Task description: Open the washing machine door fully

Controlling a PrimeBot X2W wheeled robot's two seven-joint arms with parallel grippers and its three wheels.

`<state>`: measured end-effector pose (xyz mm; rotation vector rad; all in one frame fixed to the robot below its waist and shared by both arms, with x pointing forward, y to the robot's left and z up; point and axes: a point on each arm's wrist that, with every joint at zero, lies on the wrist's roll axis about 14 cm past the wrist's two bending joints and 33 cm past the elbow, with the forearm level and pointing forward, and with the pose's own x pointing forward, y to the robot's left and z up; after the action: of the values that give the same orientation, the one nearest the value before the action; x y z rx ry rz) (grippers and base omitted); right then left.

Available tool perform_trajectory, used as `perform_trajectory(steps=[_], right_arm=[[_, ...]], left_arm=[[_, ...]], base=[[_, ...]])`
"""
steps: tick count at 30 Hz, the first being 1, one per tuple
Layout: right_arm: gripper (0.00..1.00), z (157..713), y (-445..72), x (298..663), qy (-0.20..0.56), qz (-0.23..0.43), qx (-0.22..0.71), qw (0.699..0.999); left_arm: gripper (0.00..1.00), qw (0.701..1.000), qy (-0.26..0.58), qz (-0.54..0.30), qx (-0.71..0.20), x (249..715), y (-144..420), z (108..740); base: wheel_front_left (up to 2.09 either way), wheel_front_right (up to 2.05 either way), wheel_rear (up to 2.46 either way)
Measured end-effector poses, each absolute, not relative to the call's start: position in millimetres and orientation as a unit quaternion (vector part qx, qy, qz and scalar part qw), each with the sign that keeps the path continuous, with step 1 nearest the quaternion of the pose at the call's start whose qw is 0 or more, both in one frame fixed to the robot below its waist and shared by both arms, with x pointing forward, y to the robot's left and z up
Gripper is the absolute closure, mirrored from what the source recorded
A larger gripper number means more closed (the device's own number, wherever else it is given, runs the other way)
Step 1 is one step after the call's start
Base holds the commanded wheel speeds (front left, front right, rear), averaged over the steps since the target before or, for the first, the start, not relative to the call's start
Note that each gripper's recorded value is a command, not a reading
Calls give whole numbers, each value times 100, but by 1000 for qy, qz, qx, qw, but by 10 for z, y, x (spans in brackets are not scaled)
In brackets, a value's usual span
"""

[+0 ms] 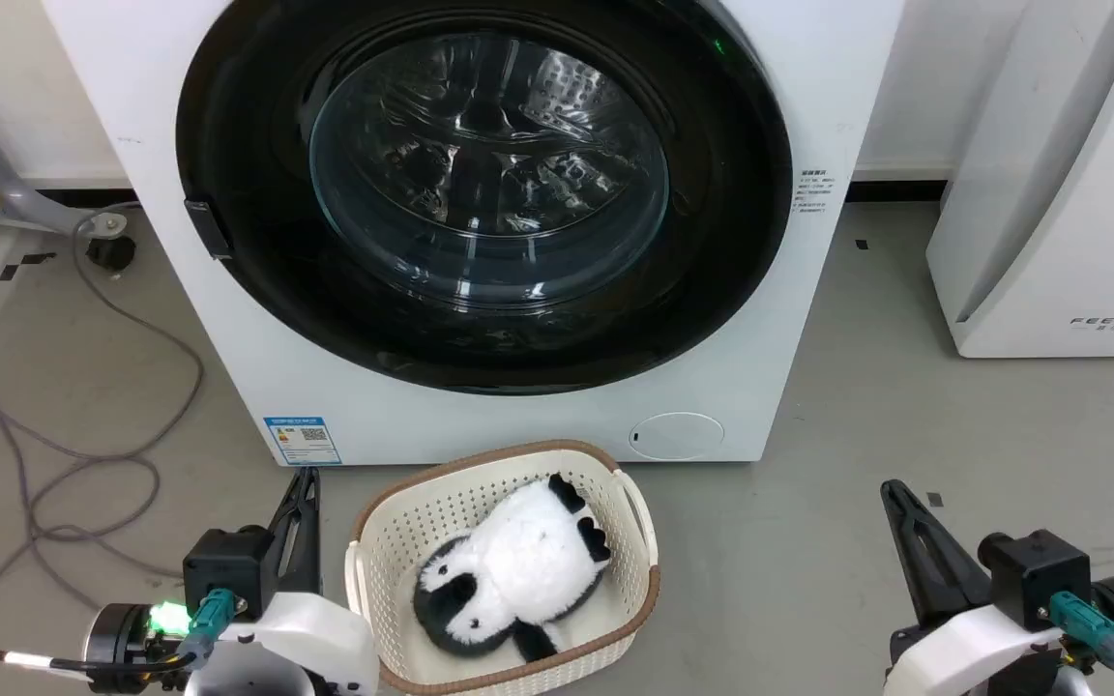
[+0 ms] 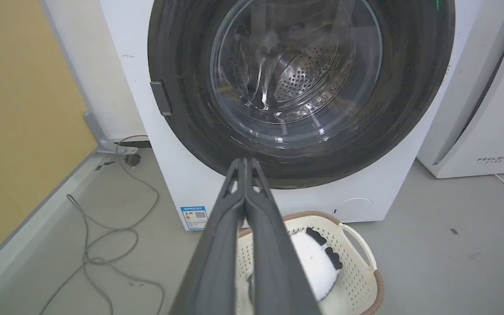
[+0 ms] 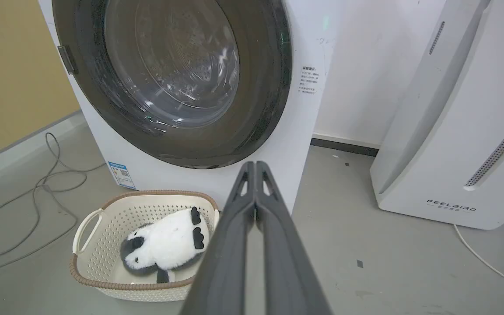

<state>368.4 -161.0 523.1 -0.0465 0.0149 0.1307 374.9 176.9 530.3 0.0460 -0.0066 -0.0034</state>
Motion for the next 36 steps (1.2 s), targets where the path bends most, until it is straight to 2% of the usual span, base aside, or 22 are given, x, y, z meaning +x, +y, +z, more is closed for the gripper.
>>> perform_trajectory(steps=[22,23,36], right_arm=[[100,5231,-1611,3684,7,65,-23,998],[0,5231,-1610,3684,7,65,-23,998],[0,5239,-1608,3684,3,66,-22,998]], left_arm=[[100,1000,-3,-2,23,3749,1769,5303],[0,1000,-3,-2,23,3749,1769,5303],[0,1000,-5,-7,23,3749,1730,5296]], base=[[0,0,0],[0,0,0],[0,0,0]])
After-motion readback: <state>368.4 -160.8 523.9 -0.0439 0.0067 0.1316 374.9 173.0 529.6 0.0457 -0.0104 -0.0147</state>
